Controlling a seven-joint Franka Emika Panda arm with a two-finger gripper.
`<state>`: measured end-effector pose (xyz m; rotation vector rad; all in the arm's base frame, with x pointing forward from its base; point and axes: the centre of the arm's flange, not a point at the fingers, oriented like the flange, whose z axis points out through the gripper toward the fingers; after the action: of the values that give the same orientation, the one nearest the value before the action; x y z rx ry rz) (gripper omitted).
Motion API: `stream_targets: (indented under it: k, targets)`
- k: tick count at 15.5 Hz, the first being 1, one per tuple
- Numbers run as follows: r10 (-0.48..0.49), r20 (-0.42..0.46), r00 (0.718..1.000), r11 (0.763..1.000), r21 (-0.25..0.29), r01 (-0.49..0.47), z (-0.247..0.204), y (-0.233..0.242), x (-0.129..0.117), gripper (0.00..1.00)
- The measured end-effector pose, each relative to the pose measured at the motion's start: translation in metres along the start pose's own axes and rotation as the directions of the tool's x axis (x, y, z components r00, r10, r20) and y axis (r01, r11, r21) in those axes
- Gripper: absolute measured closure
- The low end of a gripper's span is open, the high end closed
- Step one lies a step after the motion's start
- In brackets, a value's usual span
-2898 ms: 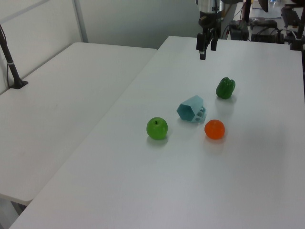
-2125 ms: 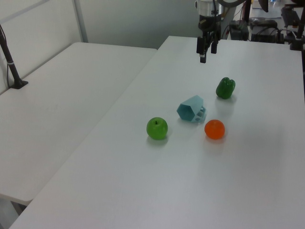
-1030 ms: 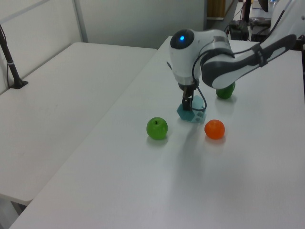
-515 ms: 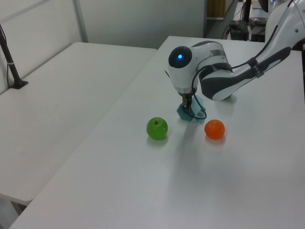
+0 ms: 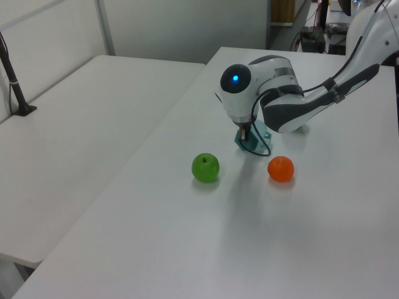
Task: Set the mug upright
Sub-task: 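Grip the mug rim and rotate it upward so it stands on its base, then release the upright mug by opening the gripper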
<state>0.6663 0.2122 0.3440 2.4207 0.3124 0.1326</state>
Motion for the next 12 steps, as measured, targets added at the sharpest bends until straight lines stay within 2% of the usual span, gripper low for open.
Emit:
stream_targets:
  k: [5,7,8,9,11,12]
  targets:
    - [0.013,-0.003,1.0,1.0,0.008,-0.013,-0.003,0.003,0.001,0.83]
    - [0.065,0.005,0.998,0.996,0.054,-0.065,-0.009,0.018,0.002,0.85]
    - [0.113,0.012,0.994,0.987,0.113,-0.114,-0.015,0.037,0.003,0.89]
    - [0.154,0.015,0.988,0.969,0.195,-0.154,-0.02,0.055,0.004,0.94]
    - [0.205,0.029,0.978,0.901,0.384,-0.2,-0.019,0.094,0.005,0.97]
    - [0.219,0.049,0.974,0.859,0.464,-0.216,-0.012,0.112,0.004,0.97]
